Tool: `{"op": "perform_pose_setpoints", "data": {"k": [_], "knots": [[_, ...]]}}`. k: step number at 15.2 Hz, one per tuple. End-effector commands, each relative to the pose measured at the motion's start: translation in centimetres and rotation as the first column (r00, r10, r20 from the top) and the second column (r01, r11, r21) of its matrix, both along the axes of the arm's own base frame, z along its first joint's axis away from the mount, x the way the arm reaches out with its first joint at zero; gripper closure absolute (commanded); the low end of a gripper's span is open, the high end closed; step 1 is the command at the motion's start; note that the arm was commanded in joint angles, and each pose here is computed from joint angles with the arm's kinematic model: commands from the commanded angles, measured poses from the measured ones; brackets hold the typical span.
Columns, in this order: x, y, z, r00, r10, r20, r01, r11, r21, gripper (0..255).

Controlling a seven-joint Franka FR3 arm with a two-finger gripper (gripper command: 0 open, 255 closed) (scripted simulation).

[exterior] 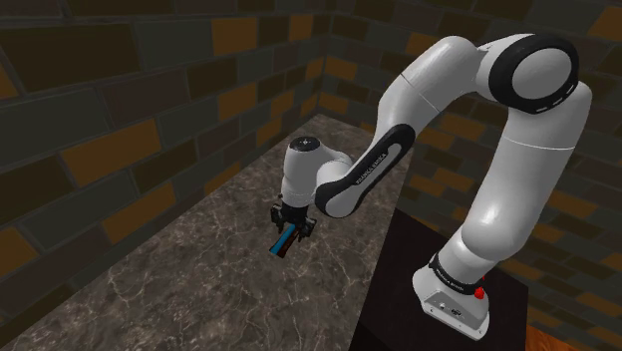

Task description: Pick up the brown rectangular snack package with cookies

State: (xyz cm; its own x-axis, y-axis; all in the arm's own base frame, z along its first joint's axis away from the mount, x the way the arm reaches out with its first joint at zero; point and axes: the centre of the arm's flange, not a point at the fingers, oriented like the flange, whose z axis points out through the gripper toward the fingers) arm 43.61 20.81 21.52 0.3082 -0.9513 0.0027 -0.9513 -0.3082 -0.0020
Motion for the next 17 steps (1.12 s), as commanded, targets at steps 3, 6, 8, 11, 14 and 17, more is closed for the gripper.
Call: {"op": "perform_pose_setpoints", "data": {"k": [3, 6, 8, 11, 14, 17], "knots": [[-0.1, -0.1, -0.2, 1.000, 0.000, -0.003, 0.000, 1.000, 0.000, 255], [-0.2, -0.2, -0.2, 1.000, 0.000, -0.003, 0.000, 1.000, 0.000, 255], [0.0, -0.1, -0.2, 1.000, 0.000, -0.003, 0.000, 1.000, 0.000, 255], [0.0, -0.1, 1.4, 1.000, 0.000, -0.003, 0.000, 1.000, 0.000, 255], [0.0, -0.1, 3.0, 1.000, 0.000, -0.003, 0.000, 1.000, 0.000, 255], [0.0, -0.1, 4.6, 1.000, 0.000, -0.003, 0.000, 1.000, 0.000, 255]]}}
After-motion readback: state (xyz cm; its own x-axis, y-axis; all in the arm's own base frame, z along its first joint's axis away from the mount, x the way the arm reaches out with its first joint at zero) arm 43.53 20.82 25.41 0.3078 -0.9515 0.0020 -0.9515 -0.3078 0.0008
